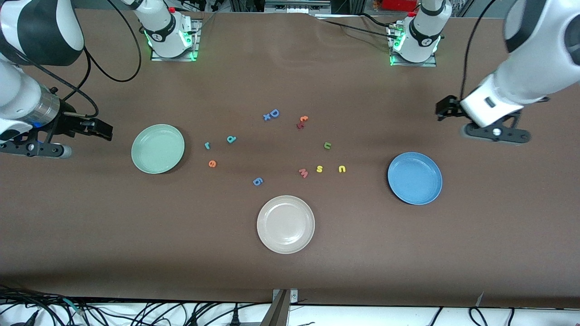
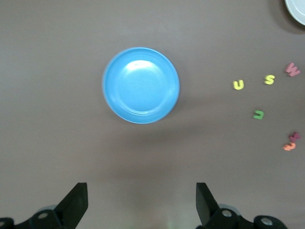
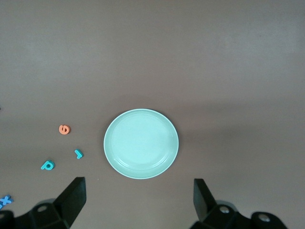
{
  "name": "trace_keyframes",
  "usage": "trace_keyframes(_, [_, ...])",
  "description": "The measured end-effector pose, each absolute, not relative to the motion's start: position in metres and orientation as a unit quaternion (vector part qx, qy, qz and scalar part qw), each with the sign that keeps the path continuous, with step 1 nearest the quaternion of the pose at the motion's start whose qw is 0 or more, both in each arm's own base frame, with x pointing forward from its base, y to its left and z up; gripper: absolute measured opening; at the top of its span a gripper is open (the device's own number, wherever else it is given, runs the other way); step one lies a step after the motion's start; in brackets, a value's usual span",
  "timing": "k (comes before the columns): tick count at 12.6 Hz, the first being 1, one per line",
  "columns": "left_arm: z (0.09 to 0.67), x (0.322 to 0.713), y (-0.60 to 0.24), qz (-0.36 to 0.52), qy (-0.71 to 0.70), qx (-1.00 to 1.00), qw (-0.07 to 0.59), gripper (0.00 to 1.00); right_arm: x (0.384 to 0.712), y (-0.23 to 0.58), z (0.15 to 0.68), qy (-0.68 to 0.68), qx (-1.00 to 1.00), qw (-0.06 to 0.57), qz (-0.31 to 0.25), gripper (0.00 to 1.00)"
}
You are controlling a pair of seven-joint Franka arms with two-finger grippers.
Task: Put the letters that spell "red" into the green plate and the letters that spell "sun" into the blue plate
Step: 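Reach the left gripper to the yellow U while the right gripper reaches the orange letter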
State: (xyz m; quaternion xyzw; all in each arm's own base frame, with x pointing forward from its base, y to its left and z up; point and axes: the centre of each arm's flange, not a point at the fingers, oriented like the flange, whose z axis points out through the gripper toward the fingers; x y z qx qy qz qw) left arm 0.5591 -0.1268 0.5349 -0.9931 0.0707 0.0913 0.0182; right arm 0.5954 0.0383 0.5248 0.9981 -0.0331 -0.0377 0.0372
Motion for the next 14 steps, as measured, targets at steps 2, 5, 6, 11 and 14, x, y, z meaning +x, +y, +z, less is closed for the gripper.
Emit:
trace_keyframes(2, [0.503, 0.554, -0.178, 0.118, 0.079, -0.99, 0.021, 1.0, 0.595, 0.04, 0.523, -0.032, 0.998, 0.036, -0.04, 1.0])
trace_keyframes(5, [0.428, 0.56, -0.24, 0.15, 0.093, -0.984, 0.01, 1.0, 0.596, 0.065, 0.51, -0.039, 0.998, 0.002, -0.058, 1.0])
trace_keyframes(6, [0.399, 0.564, -0.258, 0.154, 0.094, -0.984, 0.003, 1.0, 0.597, 0.082, 0.501, -0.048, 0.997, -0.006, -0.067, 1.0])
trace_keyframes(11, [0.311, 0.573, -0.304, 0.141, 0.062, -0.988, -0.023, 1.0, 0.612, 0.169, 0.415, -0.041, 0.996, -0.002, -0.084, 1.0])
trace_keyframes(14, [0.27, 0.57, -0.306, 0.121, 0.036, -0.991, -0.038, 1.0, 0.626, 0.19, 0.359, -0.035, 0.997, -0.007, -0.074, 1.0])
